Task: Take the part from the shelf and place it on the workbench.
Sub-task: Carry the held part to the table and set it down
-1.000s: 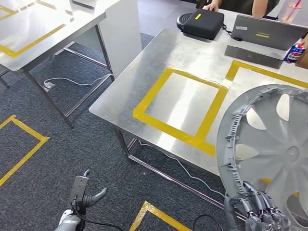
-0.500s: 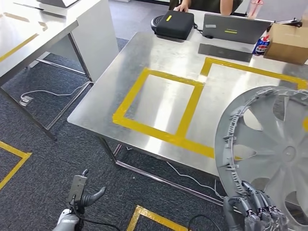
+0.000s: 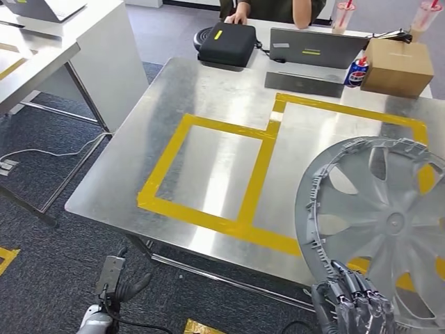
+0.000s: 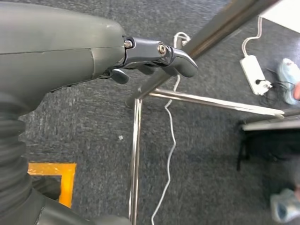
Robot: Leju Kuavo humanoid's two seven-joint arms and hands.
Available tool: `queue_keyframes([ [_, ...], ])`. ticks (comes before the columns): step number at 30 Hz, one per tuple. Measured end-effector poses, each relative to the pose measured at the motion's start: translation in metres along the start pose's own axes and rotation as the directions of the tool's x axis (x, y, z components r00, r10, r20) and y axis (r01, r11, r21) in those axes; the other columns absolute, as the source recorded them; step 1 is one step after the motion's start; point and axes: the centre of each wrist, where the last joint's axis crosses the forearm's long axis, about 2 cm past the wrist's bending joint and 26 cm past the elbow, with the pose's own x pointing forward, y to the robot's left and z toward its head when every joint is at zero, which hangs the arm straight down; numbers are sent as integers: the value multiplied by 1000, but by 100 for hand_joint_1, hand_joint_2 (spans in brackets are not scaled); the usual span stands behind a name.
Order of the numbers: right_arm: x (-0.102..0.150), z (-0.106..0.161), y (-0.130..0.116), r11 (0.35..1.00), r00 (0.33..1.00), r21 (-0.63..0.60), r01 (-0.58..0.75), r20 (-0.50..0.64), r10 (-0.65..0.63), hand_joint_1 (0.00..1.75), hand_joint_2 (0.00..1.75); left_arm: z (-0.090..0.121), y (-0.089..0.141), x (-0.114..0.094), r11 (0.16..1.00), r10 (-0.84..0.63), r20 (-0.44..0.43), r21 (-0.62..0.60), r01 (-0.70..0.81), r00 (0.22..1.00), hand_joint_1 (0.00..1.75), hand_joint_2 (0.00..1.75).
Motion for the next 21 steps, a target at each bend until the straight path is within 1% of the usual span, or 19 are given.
queue_keyframes([
  [6,-1,-5,8,997,1000,83,6,9,-7,175,175,-2,-2,2,1000,-5,3,-11,5,1000,0,175],
  [12,-3,-2,18,986,1000,166,24,2,-25,175,175,-1,-6,3,1000,-2,3,-9,2,1000,0,175],
  [18,-3,-4,23,984,1000,178,22,7,-23,175,175,-2,-6,5,1000,1,14,-7,-1,1000,0,175],
  [21,-4,-6,23,984,1000,175,19,10,-21,175,175,1,-5,1,1000,-2,6,-7,2,1000,0,175],
])
